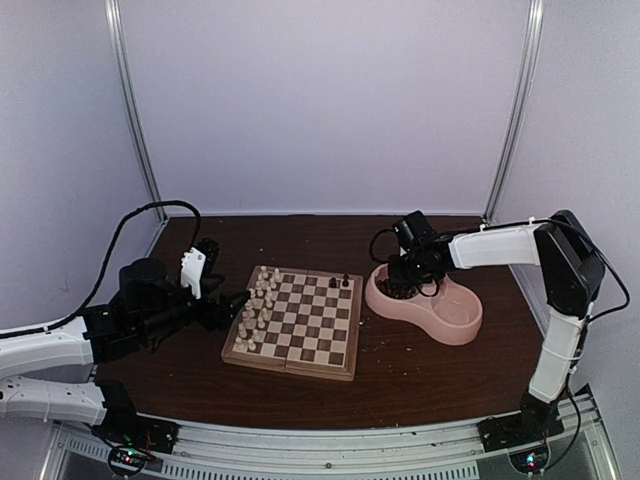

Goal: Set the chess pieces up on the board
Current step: Pick up the bishop from the storage box.

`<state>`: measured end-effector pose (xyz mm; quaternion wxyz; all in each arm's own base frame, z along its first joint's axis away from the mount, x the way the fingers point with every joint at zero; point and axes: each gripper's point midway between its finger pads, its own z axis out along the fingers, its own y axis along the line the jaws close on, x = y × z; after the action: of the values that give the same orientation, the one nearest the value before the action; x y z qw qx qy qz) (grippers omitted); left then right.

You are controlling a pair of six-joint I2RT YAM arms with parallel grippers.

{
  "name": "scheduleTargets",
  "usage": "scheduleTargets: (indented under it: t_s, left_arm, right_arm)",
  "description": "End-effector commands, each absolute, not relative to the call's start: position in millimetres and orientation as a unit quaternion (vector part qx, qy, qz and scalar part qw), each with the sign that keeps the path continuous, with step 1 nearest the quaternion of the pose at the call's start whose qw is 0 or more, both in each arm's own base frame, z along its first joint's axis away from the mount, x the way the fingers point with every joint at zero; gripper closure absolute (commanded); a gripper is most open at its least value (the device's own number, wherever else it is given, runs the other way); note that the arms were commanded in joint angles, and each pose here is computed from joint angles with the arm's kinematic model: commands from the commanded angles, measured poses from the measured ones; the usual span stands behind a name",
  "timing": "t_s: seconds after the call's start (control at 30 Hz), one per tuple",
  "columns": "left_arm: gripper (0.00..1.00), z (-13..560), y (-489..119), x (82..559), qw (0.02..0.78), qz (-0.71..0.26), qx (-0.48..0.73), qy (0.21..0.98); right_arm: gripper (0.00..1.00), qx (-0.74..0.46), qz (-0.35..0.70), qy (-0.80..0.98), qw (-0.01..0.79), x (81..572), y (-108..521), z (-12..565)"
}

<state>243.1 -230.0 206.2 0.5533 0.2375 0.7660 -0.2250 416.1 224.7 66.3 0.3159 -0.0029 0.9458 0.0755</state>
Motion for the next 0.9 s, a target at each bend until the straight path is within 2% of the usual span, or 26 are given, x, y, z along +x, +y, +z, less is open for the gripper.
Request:
scheduleTargets:
  t_s: [0.0,0.4,0.63,0.87]
  left_arm:
    - [0.24,221.7,-234.5,244.9,0.567,-0.241,0.233,0.752]
    - [0.24,214.0,-247.0,246.2,0.549,-0.246,0.255,0.757]
    - [0.24,215.2,-255.3,242.2,0.539,-0.269,0.263,0.753]
    - [0.24,213.7,-258.0,242.9,0.536,-0.271,0.265,0.754]
  right_arm:
    - [0.93,-0.019,0.094,0.938,0.332,412.8,232.0,85.1]
    - [0.92,-0.069,0.156,0.919,0.354,406.0,258.0,103.8]
    - [0.92,-0.146,0.251,0.867,0.404,394.0,289.3,136.6]
    - [0.91,-0.212,0.369,0.811,0.401,361.6,325.7,163.9]
